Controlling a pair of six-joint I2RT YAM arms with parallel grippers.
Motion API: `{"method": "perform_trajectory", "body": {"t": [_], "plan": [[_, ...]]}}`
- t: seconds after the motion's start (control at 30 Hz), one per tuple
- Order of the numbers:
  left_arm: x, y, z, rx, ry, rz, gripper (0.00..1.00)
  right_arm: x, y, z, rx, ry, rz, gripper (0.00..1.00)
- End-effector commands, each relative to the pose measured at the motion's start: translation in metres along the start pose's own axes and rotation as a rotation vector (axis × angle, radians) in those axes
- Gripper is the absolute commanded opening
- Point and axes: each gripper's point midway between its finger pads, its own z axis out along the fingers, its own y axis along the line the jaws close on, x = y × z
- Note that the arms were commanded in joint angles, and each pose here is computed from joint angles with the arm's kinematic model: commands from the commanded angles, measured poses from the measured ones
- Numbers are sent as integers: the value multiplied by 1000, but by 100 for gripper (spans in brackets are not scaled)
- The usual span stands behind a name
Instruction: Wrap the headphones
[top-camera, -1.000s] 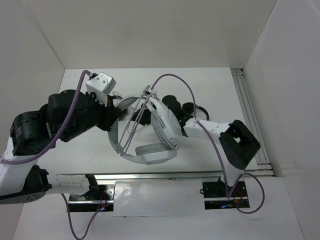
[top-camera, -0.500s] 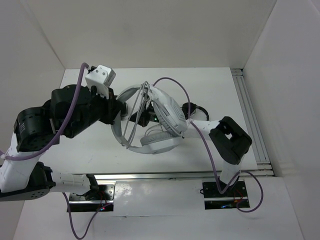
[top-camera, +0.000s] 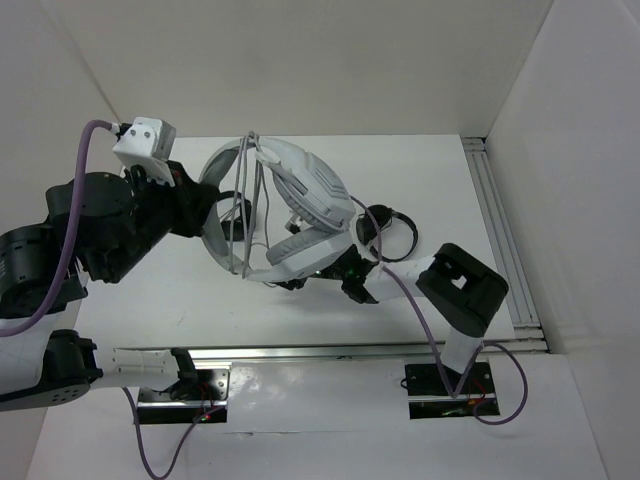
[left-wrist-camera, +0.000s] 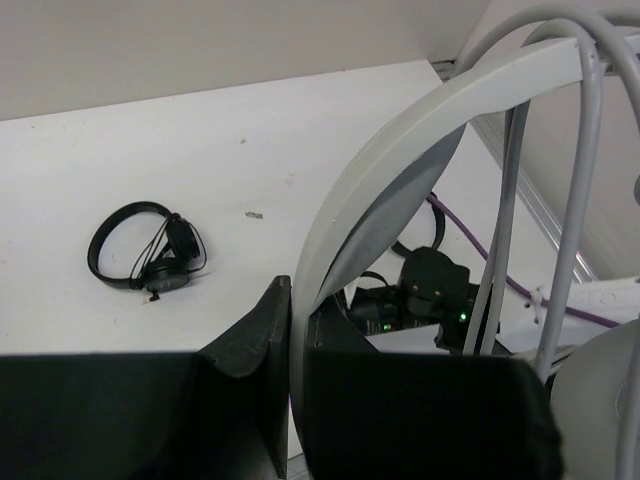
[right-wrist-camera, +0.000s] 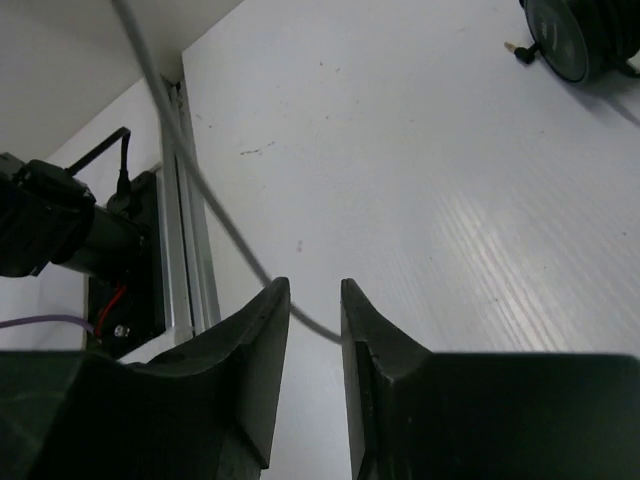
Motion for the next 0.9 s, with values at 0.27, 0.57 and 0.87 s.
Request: {"method": "perform_trajectory", "body": {"t": [0.27,0.57,0.87], "plan": [[-41,-3,-8,22,-159,-162,0,-145,15,-87,145,-415,-178,66],[-41,-7,-9,41,-152,-170,0,-173,62,-114,-20,-391,-295,77],[-40,-12,-6,48,-142,-182,0,-188,74,-76,-87,-380,-285,78]]}}
